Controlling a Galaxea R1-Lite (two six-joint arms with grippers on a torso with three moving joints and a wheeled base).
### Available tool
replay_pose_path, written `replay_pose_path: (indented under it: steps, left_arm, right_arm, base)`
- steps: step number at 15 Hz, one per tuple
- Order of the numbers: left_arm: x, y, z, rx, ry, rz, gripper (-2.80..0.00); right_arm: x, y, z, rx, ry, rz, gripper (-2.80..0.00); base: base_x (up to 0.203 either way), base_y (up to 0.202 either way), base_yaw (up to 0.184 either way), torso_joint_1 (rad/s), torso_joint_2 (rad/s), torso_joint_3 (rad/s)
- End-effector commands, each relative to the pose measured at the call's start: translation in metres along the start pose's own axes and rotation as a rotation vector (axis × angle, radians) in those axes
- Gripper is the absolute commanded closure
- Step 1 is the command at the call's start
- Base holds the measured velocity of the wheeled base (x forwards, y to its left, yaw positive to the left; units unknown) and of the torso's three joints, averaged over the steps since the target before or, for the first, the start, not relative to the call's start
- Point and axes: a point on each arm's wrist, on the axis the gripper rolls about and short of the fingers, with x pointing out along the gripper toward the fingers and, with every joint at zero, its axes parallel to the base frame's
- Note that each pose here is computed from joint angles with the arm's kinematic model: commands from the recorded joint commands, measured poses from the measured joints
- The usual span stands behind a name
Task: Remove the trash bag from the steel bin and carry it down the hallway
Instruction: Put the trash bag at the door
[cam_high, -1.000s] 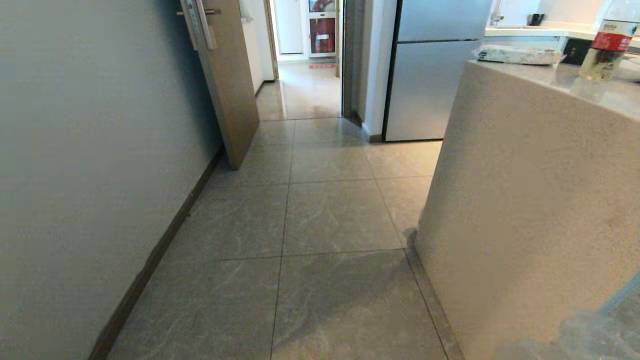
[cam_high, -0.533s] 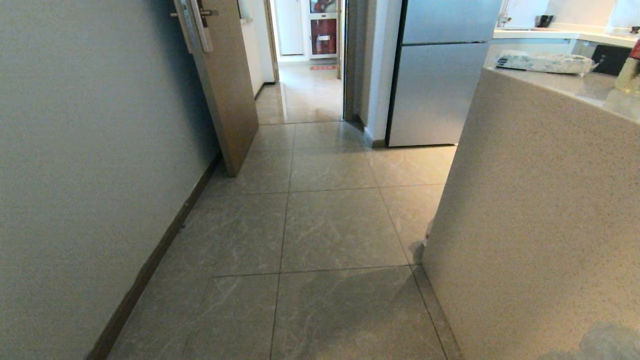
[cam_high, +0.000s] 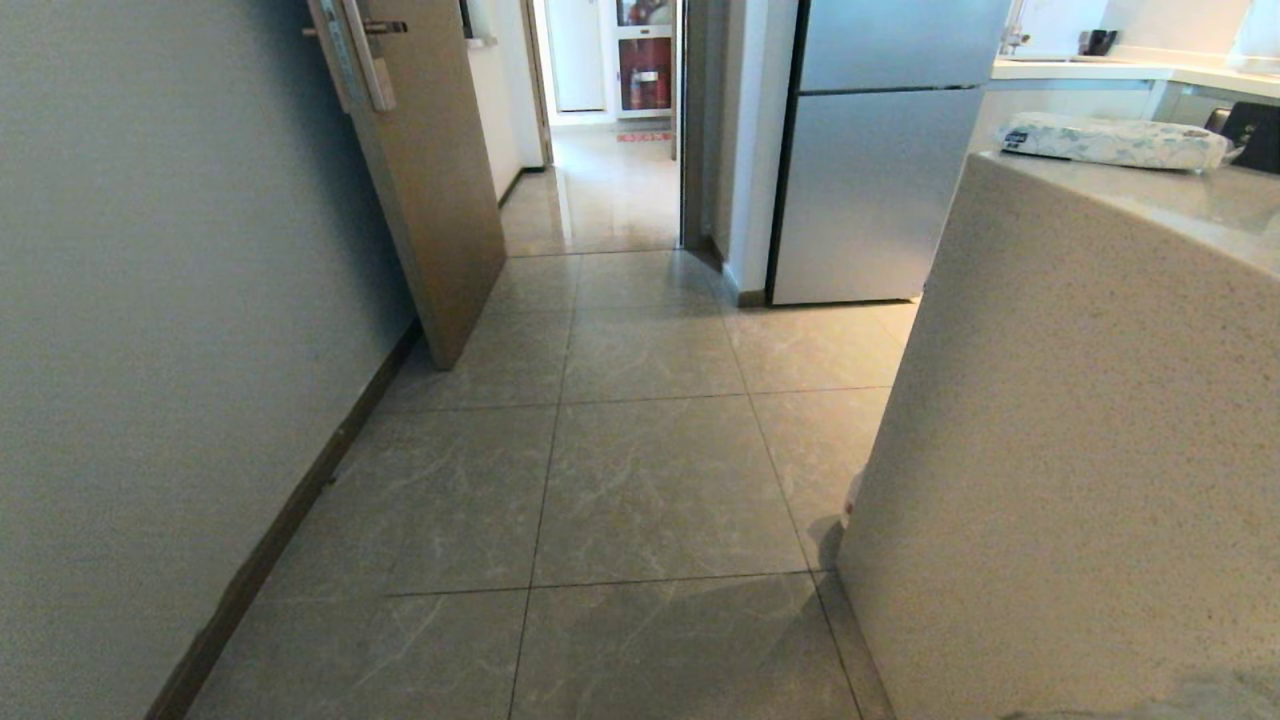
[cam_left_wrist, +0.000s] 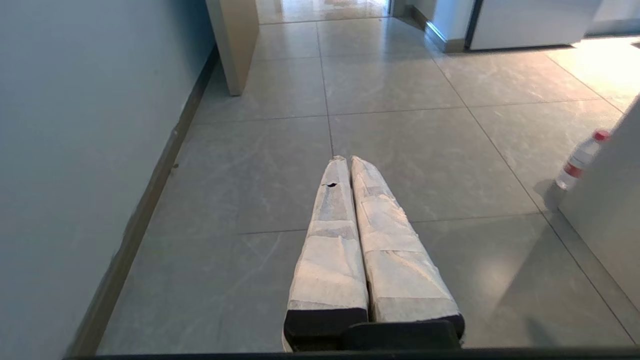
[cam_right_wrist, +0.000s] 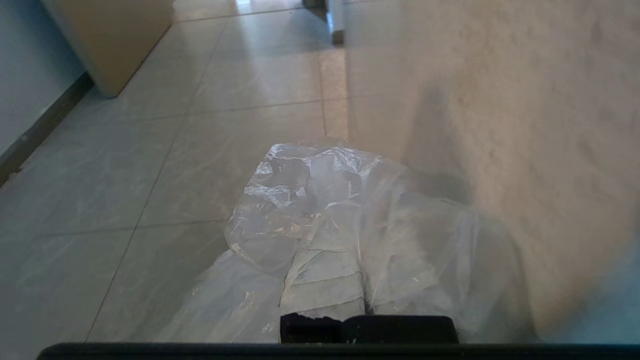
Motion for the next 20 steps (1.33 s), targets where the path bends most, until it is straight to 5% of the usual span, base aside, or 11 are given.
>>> replay_pose_path:
  steps: [1, 15, 20]
  left_arm:
    - [0.0, 0.0, 0.0001, 0.005, 0.0, 0.0, 0.0]
    - [0.0, 0.0, -0.0005, 0.004, 0.005, 0.0, 0.0]
    - [0.0, 0.0, -0.0003, 0.007, 0.003, -0.002, 0.0]
  right_arm:
    - [0.0002, 0.0, -0.0003, 0.0, 0.002, 0.001, 0.0]
    - [0.0002, 0.0, -0.0003, 0.0, 0.002, 0.001, 0.0]
    - [0.0002, 0.0, -0.0003, 0.0, 0.002, 0.001, 0.0]
  base:
    - [0.0, 0.0, 0.0, 0.0, 0.0, 0.0]
    - [0.0, 0.0, 0.0, 0.0, 0.0, 0.0]
    - [0.003, 0.132, -0.009, 0.0, 0.0, 0.002]
